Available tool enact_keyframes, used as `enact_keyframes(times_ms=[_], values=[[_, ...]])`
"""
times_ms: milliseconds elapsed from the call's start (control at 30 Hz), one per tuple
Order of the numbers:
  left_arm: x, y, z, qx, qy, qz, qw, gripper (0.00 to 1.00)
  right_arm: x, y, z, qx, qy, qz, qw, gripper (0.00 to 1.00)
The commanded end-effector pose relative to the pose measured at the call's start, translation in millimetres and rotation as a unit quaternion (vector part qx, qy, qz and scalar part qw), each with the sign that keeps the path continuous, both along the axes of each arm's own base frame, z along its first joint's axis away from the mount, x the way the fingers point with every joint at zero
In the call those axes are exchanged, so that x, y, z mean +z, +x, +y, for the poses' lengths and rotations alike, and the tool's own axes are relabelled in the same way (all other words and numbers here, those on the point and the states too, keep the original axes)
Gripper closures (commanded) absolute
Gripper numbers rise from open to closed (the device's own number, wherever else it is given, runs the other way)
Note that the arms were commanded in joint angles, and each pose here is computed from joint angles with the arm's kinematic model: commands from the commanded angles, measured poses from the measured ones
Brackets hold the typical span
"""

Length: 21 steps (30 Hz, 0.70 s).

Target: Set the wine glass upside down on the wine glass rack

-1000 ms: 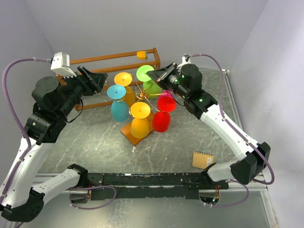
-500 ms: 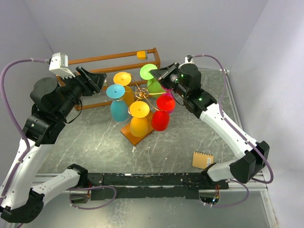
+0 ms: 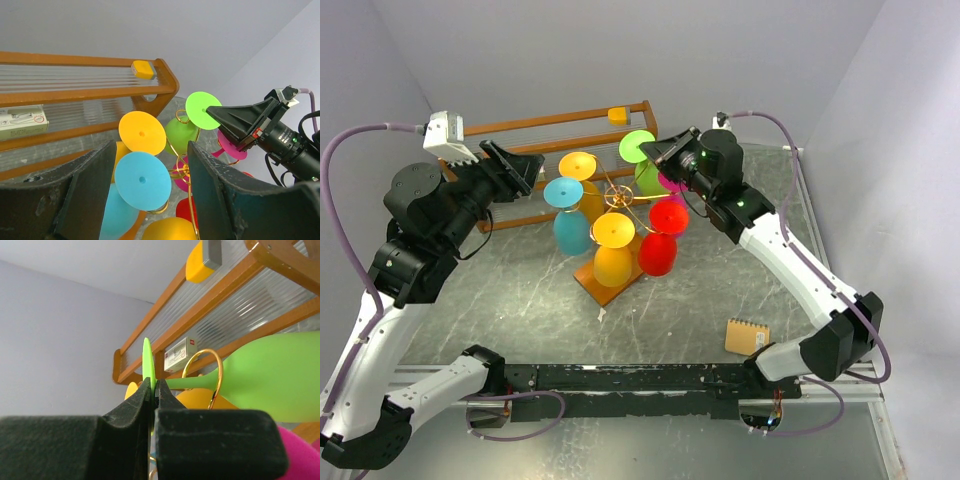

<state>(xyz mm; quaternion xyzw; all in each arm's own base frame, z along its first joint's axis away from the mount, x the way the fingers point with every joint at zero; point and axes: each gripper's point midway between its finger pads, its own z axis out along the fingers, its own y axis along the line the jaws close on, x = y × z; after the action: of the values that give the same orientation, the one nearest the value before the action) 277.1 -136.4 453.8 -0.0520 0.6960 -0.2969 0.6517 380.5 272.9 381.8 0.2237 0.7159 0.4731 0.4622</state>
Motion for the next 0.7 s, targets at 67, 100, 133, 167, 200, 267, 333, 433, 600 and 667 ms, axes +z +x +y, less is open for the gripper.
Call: enact_keyframes(times_ms=[67,100,133,167,200,267,333,433,600,667], values=[[1.8,-1.5,3.2,0.006,0.008,-0.005,1.000,0.31,17.6,12.4,-3.8,-0.008,0.002,-0.030,1.000,1.00],[1.3,-1.3,3.3,0.006,0.008,-0.005,1.000,0.31,18.2,13.2,-3.0,-0.006,0.002,-0.032,0.999,1.00],[1.0,-1.1,3.5,0.007,0.008,-0.004,1.000,0.31,18.6,13.8,-1.9,-0.002,0.001,-0.033,0.999,1.00],[0.9,-1.3,3.9,0.008,0.008,-0.004,1.000,0.31,18.2,14.7,0.1,0.002,0.000,-0.034,0.999,1.00],[0.8,-1.0,4.0,0.008,0.009,-0.004,1.000,0.31,19.0,15.1,1.5,0.008,-0.002,-0.036,0.999,0.99],[0.4,-0.8,4.0,0.008,0.009,-0.004,1.000,0.31,18.4,16.6,5.2,0.016,-0.006,-0.037,0.999,0.97],[0.3,-0.8,4.3,0.009,0.011,-0.004,1.000,0.31,17.4,17.6,7.8,0.024,-0.008,-0.038,0.999,0.96],[0.3,-1.0,5.0,0.011,0.011,-0.004,1.000,0.31,16.2,18.2,11.8,0.035,-0.012,-0.040,0.999,0.94],[0.2,-1.2,6.1,0.013,0.012,-0.004,1.000,0.31,16.0,17.5,17.0,0.051,-0.017,-0.043,0.998,0.83],[0.5,-1.5,6.2,0.013,0.012,-0.005,1.000,0.31,16.5,17.7,17.7,0.053,-0.020,-0.044,0.997,0.74]])
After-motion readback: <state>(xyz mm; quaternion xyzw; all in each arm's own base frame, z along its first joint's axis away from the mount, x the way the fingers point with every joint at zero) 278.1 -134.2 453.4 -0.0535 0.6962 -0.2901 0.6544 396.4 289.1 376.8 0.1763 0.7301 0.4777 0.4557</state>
